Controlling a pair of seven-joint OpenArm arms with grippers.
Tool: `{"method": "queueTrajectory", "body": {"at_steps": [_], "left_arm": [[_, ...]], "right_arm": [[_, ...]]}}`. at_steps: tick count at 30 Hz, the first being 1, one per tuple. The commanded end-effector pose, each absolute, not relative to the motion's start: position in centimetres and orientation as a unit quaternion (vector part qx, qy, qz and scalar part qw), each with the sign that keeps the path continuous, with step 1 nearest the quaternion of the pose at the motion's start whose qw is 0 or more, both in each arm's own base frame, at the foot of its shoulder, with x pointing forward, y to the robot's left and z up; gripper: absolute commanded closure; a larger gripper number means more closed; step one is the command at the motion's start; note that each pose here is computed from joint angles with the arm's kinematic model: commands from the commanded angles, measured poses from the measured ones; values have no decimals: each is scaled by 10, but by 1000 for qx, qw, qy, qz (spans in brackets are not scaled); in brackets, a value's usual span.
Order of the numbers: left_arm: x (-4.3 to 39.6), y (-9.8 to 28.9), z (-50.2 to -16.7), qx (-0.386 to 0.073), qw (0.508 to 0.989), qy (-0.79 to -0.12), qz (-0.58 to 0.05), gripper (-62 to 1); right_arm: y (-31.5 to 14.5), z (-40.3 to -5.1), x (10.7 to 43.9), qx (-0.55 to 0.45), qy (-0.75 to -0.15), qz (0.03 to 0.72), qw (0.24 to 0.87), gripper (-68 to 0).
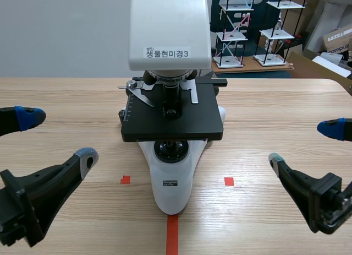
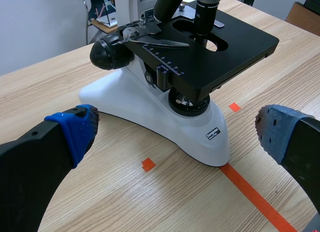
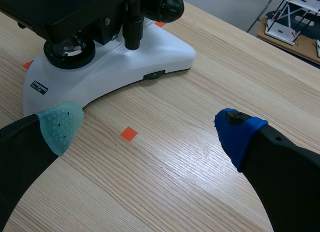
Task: Point at the revolving nosepiece
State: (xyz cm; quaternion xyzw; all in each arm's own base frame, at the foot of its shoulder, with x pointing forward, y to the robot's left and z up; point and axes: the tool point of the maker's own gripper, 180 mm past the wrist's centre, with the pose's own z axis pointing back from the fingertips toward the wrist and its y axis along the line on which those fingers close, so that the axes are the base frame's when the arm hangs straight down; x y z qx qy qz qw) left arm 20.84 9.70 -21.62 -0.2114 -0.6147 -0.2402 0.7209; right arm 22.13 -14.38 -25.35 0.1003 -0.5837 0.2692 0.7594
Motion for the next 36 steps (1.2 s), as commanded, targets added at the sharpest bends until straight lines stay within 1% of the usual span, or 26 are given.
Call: {"method": "queueTrajectory", "body": {"at_steps": [1, 32, 33, 34, 35, 36], "left_arm": [[208, 95, -212, -216, 716, -621, -237, -623], [208, 95, -212, -216, 716, -621, -237, -623], [208, 95, -212, -216, 716, -621, -237, -623], [208, 95, -212, -216, 716, -621, -237, -623], [208, 95, -212, -216, 716, -621, -237, -623], [208, 95, -212, -216, 716, -621, -237, -623]], "right_arm": [[-141, -246, 223, 104, -594, 269, 751, -576], [-141, -245, 223, 104, -594, 274, 749, -575], [-141, -244, 223, 105, -596, 275, 747, -559], [-141, -243, 223, 105, -597, 278, 746, -512], [-141, -243, 224, 105, -596, 281, 745, -443], [-140, -241, 224, 105, -599, 284, 741, -346]]}}
